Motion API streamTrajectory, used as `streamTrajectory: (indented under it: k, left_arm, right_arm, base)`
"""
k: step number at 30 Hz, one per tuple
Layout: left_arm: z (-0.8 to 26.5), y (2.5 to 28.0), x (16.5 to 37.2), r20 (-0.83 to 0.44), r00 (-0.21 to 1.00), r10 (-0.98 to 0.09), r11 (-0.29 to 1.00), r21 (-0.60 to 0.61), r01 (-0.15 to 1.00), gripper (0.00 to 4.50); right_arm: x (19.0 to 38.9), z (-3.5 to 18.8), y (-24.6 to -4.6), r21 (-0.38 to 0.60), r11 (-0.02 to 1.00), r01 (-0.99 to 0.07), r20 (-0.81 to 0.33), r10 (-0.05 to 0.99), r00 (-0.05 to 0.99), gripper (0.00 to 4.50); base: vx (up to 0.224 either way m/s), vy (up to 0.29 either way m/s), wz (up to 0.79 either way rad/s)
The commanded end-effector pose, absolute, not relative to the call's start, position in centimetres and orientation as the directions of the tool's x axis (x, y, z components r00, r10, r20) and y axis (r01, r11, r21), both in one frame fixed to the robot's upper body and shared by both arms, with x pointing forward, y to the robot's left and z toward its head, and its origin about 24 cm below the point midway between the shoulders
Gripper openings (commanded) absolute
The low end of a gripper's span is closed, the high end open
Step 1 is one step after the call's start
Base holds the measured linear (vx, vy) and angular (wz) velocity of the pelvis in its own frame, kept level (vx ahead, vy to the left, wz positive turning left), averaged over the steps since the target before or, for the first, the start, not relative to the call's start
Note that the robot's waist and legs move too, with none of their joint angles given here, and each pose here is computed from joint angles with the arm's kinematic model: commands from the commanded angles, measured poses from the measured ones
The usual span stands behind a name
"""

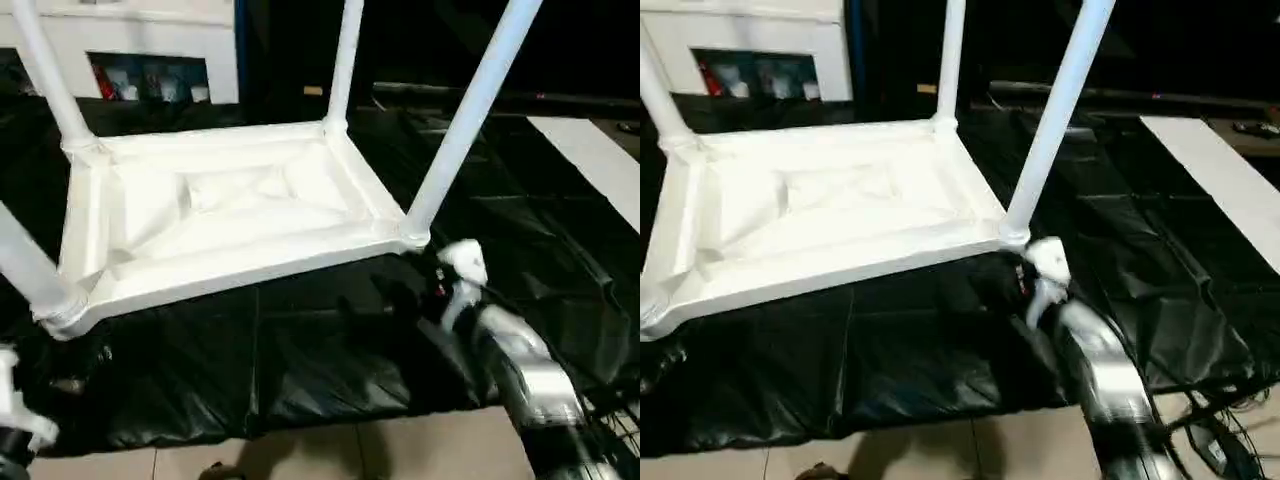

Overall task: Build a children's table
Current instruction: Rotate table base

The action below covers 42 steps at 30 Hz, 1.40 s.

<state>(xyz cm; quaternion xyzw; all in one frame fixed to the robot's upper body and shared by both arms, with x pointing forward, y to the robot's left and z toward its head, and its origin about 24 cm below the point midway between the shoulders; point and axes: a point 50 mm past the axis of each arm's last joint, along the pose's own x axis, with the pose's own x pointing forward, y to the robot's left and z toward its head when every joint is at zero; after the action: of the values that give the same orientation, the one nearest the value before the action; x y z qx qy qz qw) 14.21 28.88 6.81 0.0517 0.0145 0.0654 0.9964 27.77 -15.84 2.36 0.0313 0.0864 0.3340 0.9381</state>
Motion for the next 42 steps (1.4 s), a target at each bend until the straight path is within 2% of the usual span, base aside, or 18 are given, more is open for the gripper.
streamTrajectory:
  k: [1,3,4,8,10,13,14,16,22,23,26,30,33,36,38,40,42]
  left_arm:
    - [7.0,29.2,14.5,0.008,0.983,0.182,0.973,0.143,-0.181,4.50]
    - [7.4,29.4,15.2,0.047,0.979,0.199,0.968,0.149,-0.204,4.50]
    - [8.0,29.8,16.2,0.083,0.975,0.206,0.965,0.145,-0.217,4.50]
    - [8.5,30.3,17.6,0.110,0.975,0.191,0.969,0.137,-0.205,4.50]
    - [8.6,30.5,19.5,0.094,0.987,0.134,0.978,0.146,-0.146,4.50]
    - [8.8,30.6,20.0,0.099,0.987,0.127,0.978,0.153,-0.141,4.50]
    - [8.7,30.5,21.0,0.090,0.992,0.090,0.984,0.145,-0.103,4.50]
    - [8.5,30.0,21.7,0.053,0.999,0.001,0.996,0.094,-0.006,4.50]
    - [8.5,27.0,21.0,-0.007,0.919,-0.394,0.918,-0.056,0.393,4.50]
    - [8.5,26.9,20.9,-0.011,0.911,-0.413,0.909,-0.064,0.411,4.50]
    - [8.9,24.4,20.3,-0.030,0.812,-0.583,0.806,-0.148,0.573,4.50]
    - [9.1,23.5,20.3,-0.026,0.772,-0.635,0.763,-0.177,0.621,4.50]
    - [10.4,18.7,19.9,0.085,0.628,-0.774,0.582,-0.296,0.757,4.50]
    - [10.6,16.7,19.4,0.125,0.551,-0.825,0.487,-0.336,0.806,4.50]
    - [10.7,16.3,19.2,0.129,0.532,-0.837,0.464,-0.348,0.814,4.50]
    - [10.4,14.9,18.7,0.131,0.480,-0.868,0.405,-0.374,0.834,4.50]
    - [10.3,14.4,18.6,0.130,0.470,-0.873,0.394,-0.380,0.837,4.50]
  right_arm:
    - [27.6,2.8,-16.2,0.089,0.770,-0.631,-0.130,0.637,0.759,4.18]
    - [27.0,2.6,-16.4,0.105,0.769,-0.631,-0.145,0.639,0.755,4.43]
    - [26.8,2.5,-16.5,0.109,0.772,-0.626,-0.160,0.635,0.756,4.43]
    - [27.0,2.3,-16.9,0.028,0.821,-0.571,-0.183,0.565,0.804,4.43]
    - [27.2,1.9,-16.6,0.090,0.811,-0.578,-0.244,0.580,0.777,4.43]
    - [27.3,1.8,-16.5,0.095,0.813,-0.575,-0.251,0.578,0.776,4.43]
    - [27.8,1.8,-16.3,0.089,0.828,-0.553,-0.255,0.556,0.791,4.43]
    - [28.4,1.7,-16.1,0.081,0.842,-0.533,-0.261,0.534,0.804,4.43]
    - [30.9,1.4,-15.8,0.083,0.887,-0.454,-0.298,0.457,0.838,4.43]
    - [31.0,1.4,-15.8,0.083,0.888,-0.452,-0.301,0.455,0.838,4.43]
    - [32.3,1.1,-15.8,0.094,0.896,-0.435,-0.338,0.439,0.832,4.43]
    - [32.6,0.8,-15.6,0.091,0.898,-0.430,-0.359,0.433,0.827,4.43]
    - [33.1,-0.6,-14.7,0.059,0.894,-0.444,-0.446,0.421,0.790,4.43]
    - [33.3,-0.5,-13.6,0.069,0.881,-0.468,-0.440,0.448,0.778,4.43]
    - [33.4,-0.4,-13.2,0.075,0.876,-0.476,-0.430,0.459,0.778,4.43]
    - [33.7,0.3,-11.1,0.142,0.839,-0.525,-0.368,0.537,0.759,4.43]
    - [33.7,0.5,-9.7,0.159,0.805,-0.571,-0.345,0.587,0.732,4.43]
  base:
    - [0.000,0.000,0.00]
    - [0.000,0.000,0.00]
    - [0.000,0.000,0.00]
    - [0.000,0.000,0.00]
    - [0.000,0.000,0.00]
    - [0.000,0.000,0.00]
    - [0.000,0.000,0.00]
    - [0.000,0.000,0.00]
    - [0.000,0.000,0.00]
    - [0.000,0.000,0.00]
    - [0.000,0.000,0.00]
    - [0.000,0.000,0.00]
    - [0.000,0.000,0.00]
    - [0.000,0.000,0.00]
    - [0.000,0.000,0.00]
    - [0.000,0.000,0.00]
    - [0.000,0.000,0.00]
